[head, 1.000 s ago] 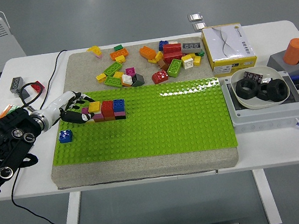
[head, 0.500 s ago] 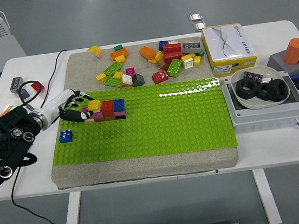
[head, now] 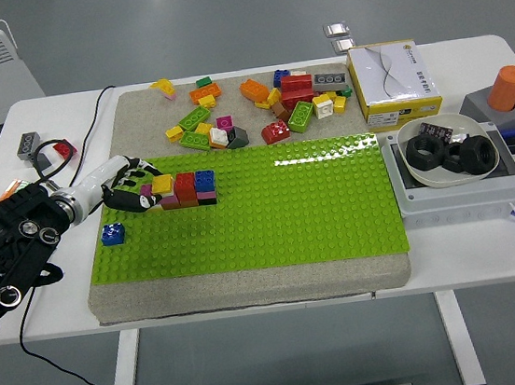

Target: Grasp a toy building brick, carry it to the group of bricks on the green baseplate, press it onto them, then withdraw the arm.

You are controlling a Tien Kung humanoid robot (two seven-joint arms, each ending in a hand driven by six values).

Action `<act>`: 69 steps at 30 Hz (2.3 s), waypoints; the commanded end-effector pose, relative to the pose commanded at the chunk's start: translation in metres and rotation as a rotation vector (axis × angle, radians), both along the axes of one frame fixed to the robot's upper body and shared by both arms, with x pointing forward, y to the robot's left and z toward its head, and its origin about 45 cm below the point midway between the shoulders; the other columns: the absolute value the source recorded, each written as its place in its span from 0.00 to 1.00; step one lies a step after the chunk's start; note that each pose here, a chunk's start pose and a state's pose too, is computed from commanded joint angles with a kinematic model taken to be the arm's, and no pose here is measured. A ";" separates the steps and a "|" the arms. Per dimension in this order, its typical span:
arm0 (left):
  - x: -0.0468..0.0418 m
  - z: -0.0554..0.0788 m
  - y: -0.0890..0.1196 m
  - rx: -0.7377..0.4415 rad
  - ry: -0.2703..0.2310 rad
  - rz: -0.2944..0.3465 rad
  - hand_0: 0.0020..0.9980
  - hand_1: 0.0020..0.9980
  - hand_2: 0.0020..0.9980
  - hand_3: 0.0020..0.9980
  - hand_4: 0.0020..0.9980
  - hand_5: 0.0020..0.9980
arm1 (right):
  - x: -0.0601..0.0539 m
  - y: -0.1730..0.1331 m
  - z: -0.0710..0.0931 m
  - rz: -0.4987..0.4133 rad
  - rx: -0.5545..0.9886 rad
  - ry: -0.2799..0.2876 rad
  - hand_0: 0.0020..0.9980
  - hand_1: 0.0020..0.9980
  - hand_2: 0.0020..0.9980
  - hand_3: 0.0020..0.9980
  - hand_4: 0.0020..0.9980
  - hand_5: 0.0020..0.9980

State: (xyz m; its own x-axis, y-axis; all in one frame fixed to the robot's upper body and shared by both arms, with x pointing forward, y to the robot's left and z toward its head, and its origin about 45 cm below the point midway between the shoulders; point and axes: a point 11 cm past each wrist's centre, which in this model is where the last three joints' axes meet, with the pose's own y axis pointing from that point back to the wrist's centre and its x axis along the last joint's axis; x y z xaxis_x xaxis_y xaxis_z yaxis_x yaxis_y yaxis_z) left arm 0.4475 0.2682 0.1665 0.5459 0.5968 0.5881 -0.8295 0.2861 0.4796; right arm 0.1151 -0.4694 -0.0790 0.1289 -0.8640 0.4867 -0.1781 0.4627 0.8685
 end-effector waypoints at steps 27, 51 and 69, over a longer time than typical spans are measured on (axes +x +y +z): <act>-0.0267 0.027 0.006 0.123 -0.195 0.077 0.98 0.96 0.96 0.75 1.00 0.61 | -0.014 -0.001 -0.003 -0.037 0.011 0.009 0.52 0.62 0.62 0.78 0.83 0.97; -0.0625 0.029 -0.035 0.321 -0.466 0.002 0.99 0.95 0.94 0.67 1.00 0.83 | -0.017 0.001 -0.005 -0.050 0.016 0.012 0.52 0.62 0.62 0.78 0.83 0.97; -0.0663 0.002 -0.027 0.334 -0.383 0.003 0.99 0.95 0.94 0.66 1.00 0.82 | -0.015 0.001 -0.004 -0.039 0.014 0.009 0.52 0.62 0.62 0.78 0.83 0.96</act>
